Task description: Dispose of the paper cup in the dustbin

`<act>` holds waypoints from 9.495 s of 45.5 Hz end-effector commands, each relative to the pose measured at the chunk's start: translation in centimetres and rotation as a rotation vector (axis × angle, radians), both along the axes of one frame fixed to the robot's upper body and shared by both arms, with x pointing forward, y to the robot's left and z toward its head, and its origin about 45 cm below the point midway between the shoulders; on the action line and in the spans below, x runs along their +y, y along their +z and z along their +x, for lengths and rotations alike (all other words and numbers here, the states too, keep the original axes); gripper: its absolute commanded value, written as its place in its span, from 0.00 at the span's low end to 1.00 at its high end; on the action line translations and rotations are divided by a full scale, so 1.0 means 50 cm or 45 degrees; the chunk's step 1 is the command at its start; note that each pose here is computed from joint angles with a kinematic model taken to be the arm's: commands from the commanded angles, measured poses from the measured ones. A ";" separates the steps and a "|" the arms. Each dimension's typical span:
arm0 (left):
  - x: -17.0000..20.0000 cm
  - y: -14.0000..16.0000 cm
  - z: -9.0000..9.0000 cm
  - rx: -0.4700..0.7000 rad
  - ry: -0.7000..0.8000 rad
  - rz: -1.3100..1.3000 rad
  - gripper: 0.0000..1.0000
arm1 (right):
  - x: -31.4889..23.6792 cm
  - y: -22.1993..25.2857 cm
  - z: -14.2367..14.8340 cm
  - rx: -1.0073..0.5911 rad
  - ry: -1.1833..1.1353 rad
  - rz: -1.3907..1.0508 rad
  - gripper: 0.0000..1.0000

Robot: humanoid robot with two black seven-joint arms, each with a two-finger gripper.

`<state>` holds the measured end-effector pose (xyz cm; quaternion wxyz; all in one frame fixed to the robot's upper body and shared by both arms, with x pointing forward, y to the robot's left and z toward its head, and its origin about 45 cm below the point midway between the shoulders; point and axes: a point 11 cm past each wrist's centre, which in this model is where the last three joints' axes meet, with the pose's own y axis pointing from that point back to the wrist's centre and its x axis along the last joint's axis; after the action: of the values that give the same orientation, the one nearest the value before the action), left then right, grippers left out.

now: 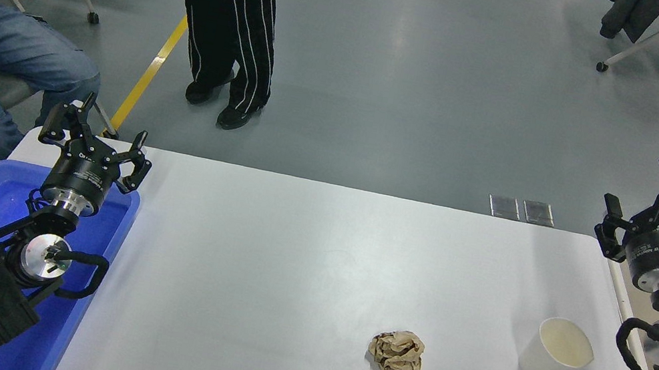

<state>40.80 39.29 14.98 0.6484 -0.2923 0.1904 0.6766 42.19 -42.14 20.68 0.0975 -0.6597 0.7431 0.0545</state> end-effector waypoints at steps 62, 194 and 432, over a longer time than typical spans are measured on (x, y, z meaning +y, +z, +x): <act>0.000 0.000 0.000 -0.001 -0.001 -0.001 1.00 | -0.036 0.043 0.006 -0.046 -0.010 -0.037 0.99; 0.000 0.000 0.000 0.000 -0.003 -0.001 1.00 | 0.054 -0.045 -0.064 0.867 1.861 -2.323 0.99; 0.000 0.000 0.000 -0.001 -0.001 -0.001 1.00 | -0.339 -0.209 -0.233 1.514 -0.047 -1.632 0.44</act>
<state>40.80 39.28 14.98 0.6488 -0.2926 0.1906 0.6761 30.75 -59.53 10.88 -0.6953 -0.4458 0.5630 -0.0278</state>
